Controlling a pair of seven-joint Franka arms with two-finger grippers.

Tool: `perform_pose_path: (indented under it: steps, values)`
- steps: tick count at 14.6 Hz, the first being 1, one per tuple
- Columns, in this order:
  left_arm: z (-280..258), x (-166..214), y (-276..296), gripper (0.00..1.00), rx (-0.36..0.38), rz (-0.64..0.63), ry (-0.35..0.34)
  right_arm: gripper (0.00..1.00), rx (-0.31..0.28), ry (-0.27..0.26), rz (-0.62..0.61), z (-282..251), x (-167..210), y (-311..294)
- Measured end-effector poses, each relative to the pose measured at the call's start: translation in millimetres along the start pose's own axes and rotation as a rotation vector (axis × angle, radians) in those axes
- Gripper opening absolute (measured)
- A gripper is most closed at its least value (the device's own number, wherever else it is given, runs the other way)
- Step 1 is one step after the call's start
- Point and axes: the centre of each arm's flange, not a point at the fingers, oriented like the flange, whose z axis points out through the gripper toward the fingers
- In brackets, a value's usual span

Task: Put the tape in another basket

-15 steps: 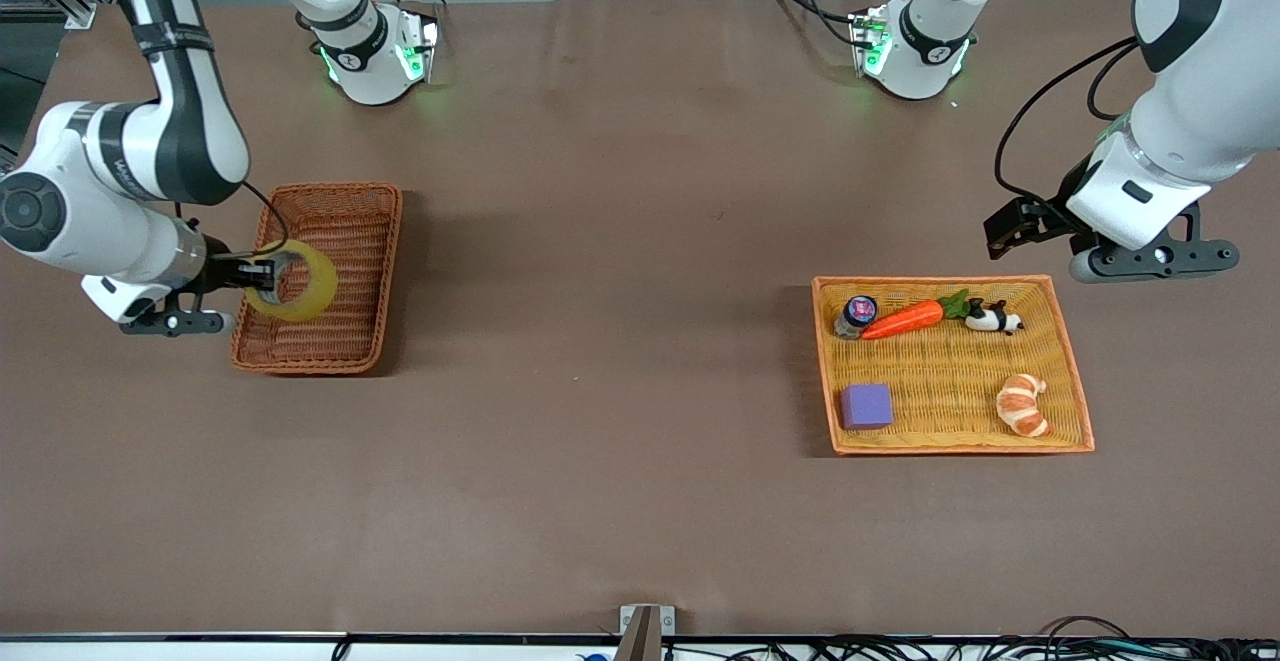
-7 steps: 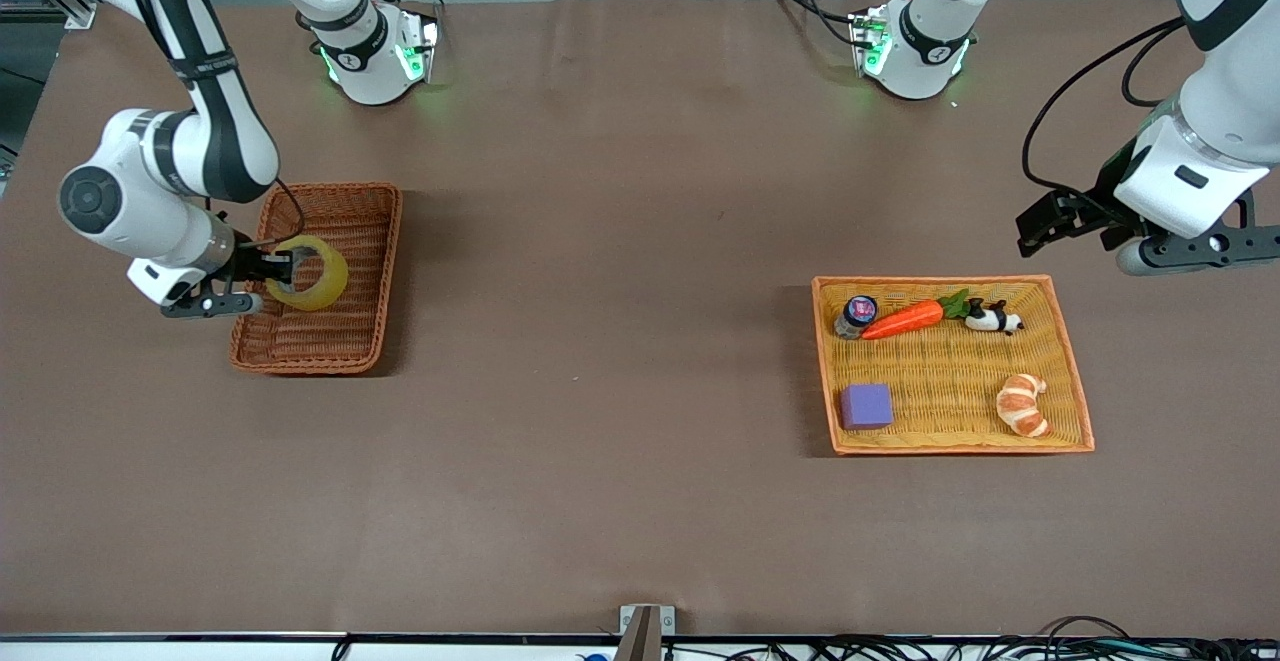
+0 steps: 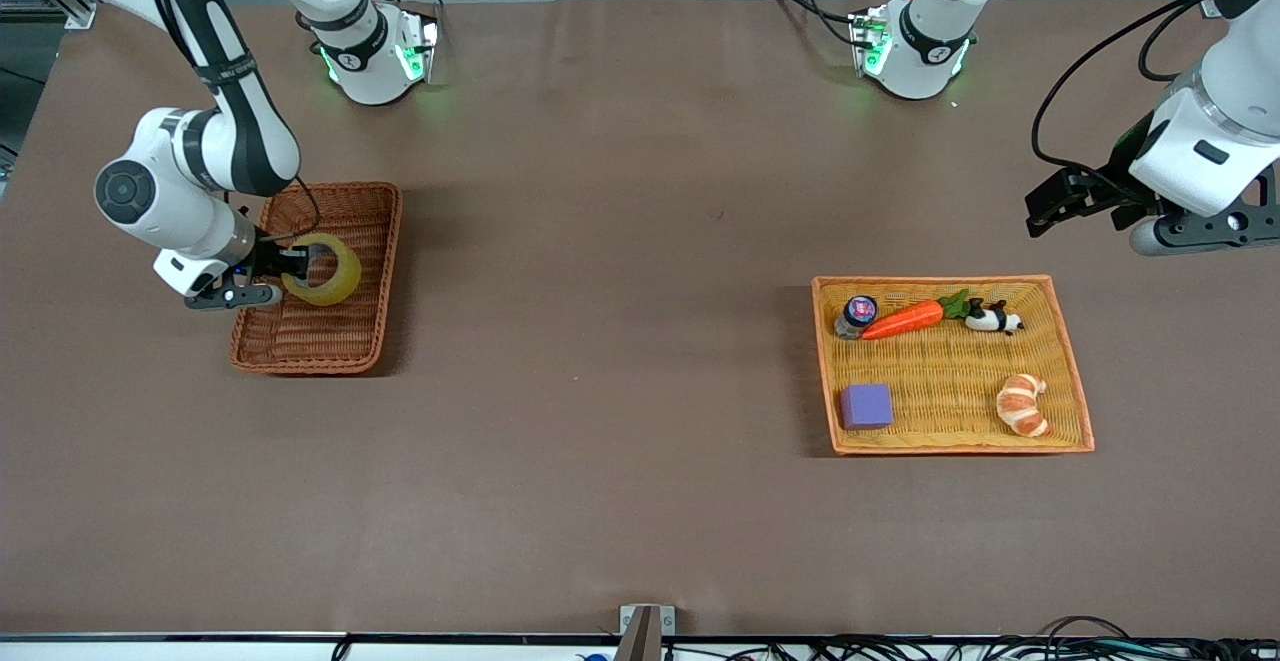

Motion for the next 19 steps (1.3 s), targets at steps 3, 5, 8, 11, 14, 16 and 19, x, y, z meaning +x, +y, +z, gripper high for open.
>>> perform_pose_path:
  steps: [3, 5, 8, 11, 14, 16, 19]
  values:
    - [0.5, 1.0, -5.2, 0.98, 0.000, 0.046, 0.000, 0.66, -0.003, 0.012, -0.002, -2.6, 3.3, 0.2]
    - [0.7, 1.7, -7.8, 0.98, 0.000, 0.044, 0.002, 0.84, -0.009, 0.045, -0.004, -17.8, 14.7, 1.4]
    - [1.8, 1.9, -7.7, 0.98, 0.000, 0.045, 0.002, 1.00, -0.012, 0.107, -0.009, -80.1, 44.9, 3.7]
    - [1.9, 2.5, -10.2, 0.98, 0.000, 0.040, 0.004, 1.00, -0.013, 0.172, -0.003, -168.7, 67.9, 8.2]
    - [1.5, 3.3, -12.0, 0.98, 0.000, 0.037, 0.008, 1.00, -0.002, 0.143, -0.001, -257.7, 72.0, 10.8]
    - [1.4, 3.4, -12.1, 0.98, -0.001, 0.037, 0.009, 1.00, -0.002, 0.150, 0.004, -303.9, 69.8, 12.7]
    - [0.9, 4.0, -11.8, 0.98, -0.001, 0.039, 0.015, 1.00, -0.005, 0.174, 0.017, -336.8, 67.8, 14.9]
